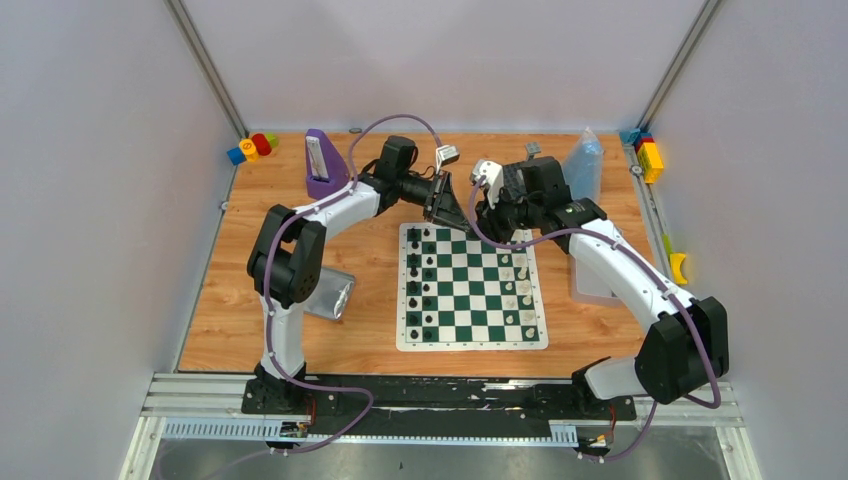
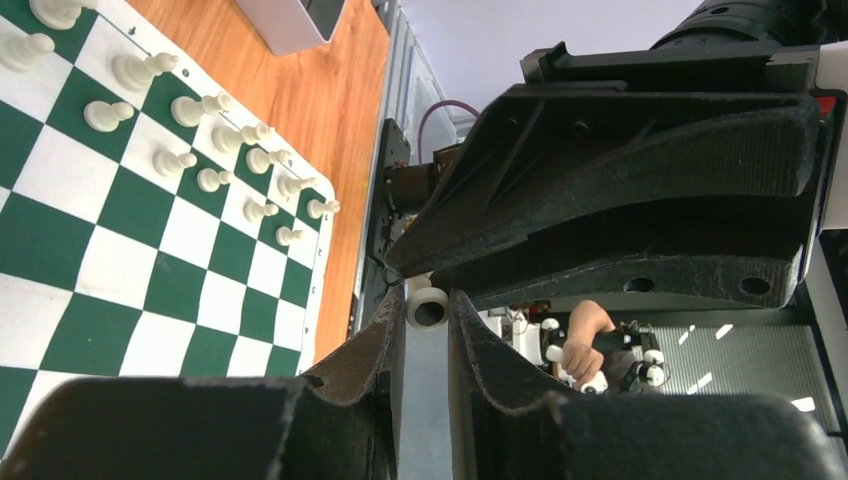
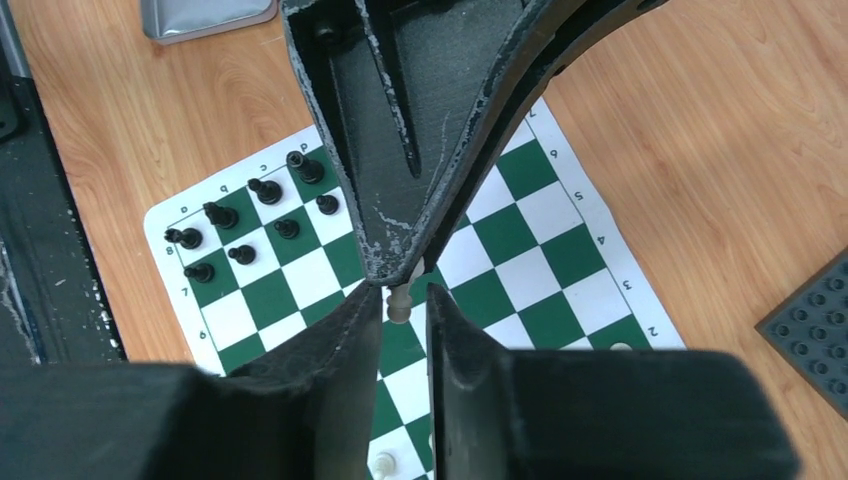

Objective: Set up the chess pieces on the board
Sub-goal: Place the chess piece on the chessboard.

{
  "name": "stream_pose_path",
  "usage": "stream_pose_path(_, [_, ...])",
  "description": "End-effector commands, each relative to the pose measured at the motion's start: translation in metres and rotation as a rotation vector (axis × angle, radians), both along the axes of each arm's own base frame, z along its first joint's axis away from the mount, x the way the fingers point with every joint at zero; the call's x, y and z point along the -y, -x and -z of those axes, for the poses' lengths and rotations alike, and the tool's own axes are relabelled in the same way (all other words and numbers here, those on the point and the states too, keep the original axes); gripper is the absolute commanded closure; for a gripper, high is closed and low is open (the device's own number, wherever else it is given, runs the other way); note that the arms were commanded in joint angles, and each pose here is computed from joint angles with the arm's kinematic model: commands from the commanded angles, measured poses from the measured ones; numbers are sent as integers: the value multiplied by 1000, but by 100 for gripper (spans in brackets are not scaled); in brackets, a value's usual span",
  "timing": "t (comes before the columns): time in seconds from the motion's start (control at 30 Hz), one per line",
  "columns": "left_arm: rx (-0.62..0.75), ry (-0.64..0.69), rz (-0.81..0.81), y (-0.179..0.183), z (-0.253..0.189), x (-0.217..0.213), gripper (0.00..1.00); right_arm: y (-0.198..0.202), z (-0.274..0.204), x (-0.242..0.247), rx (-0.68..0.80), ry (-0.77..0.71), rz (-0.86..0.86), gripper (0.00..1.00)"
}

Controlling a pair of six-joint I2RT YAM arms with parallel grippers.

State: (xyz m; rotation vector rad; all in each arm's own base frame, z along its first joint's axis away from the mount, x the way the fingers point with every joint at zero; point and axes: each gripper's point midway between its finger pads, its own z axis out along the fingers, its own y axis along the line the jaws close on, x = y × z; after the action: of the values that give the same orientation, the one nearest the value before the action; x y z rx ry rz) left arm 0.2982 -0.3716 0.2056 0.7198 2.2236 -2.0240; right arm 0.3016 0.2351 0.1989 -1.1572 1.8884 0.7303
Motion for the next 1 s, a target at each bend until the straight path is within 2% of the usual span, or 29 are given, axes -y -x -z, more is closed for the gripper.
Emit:
stream_pose_path(0.0, [57, 52, 35, 4, -11, 3, 100, -11, -31, -3, 87, -42, 27, 72])
stream_pose_path(0.1, [59, 66, 20, 2, -15, 3, 100, -9, -41, 0, 94, -65, 41, 65])
stream_pose_path(0.13, [105, 97, 13, -1, -22, 4, 100, -9, -45, 2, 95, -76, 48, 61])
stream_pose_path(0.17, [63, 90, 1, -1, -22, 2, 100, -9, -50, 5, 93, -90, 62, 59])
stream_pose_path(0.2, [116, 131, -8, -5, -30, 3, 100, -9, -56, 7, 92, -107, 69, 58])
stream_pose_path(0.23, [64, 128, -23, -4, -30, 1, 100, -9, -62, 10, 89, -127, 76, 57])
stream_pose_path(0.27, [122, 178, -30, -8, -38, 2, 100, -9, -68, 13, 83, -151, 80, 57])
stream_pose_path(0.3, [52, 176, -45, -7, -40, -1, 100, -9, -75, 15, 79, -177, 80, 57])
stream_pose_path(0.33, [125, 242, -57, -11, -49, -2, 100, -8, -81, 17, 69, -202, 78, 57])
stream_pose_path(0.37, [36, 242, -68, -10, -53, -4, 100, -8, -86, 19, 59, -226, 76, 57])
stream_pose_path(0.4, [111, 317, -76, -12, -61, -6, 100, -8, -90, 21, 45, -249, 77, 57])
stream_pose_path(0.43, [13, 315, -81, -14, -60, -6, 100, -8, -93, 22, 28, -271, 79, 57])
stream_pose_path(0.47, [66, 371, -75, -12, -68, -8, 100, -9, -94, 24, 12, -289, 83, 57])
stream_pose_path(0.5, [28, 372, -73, -13, -69, -8, 100, -10, -95, 24, -8, -308, 82, 58])
stream_pose_path(0.7, [-4, 387, -112, -16, -64, -9, 100, -11, -88, 23, -109, -368, 70, 59])
stream_pose_path(0.97, [-9, 380, -133, -15, -65, -10, 100, -11, -80, 15, -190, -405, 32, 57])
